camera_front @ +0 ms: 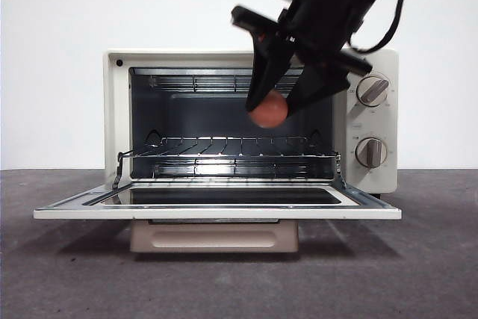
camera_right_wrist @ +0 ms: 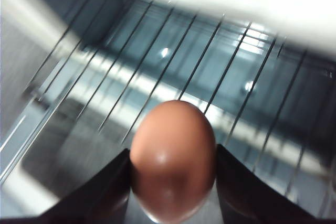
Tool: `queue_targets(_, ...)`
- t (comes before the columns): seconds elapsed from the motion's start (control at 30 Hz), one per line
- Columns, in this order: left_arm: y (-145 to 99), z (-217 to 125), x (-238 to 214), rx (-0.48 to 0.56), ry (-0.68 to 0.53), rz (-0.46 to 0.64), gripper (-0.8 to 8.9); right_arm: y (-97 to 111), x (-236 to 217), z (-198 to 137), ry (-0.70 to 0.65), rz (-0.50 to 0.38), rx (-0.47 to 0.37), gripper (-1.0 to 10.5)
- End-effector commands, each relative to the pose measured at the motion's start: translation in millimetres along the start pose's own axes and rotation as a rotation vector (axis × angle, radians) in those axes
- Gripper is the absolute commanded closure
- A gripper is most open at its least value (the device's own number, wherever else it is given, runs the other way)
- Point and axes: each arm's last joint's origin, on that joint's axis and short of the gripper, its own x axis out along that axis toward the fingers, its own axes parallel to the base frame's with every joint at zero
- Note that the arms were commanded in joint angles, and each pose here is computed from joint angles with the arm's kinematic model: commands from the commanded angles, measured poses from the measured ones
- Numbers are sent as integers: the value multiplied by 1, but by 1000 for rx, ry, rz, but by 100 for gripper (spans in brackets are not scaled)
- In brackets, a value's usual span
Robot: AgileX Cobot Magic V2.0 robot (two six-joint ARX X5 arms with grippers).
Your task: Eggoven
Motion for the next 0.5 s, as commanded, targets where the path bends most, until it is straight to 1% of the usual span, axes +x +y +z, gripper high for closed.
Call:
queue_targets(0.03,0,1,-3,16,-12,5,807,-3,10,4,-16,0,33,943)
queue_targets(0.23,2,-1,-3,6,6,18,807,-14,25,1,0,-23,57,943)
queue_targets(0.5,2,-2,-3,4,13,19,807,-16,31,-2,22,-30,61,943)
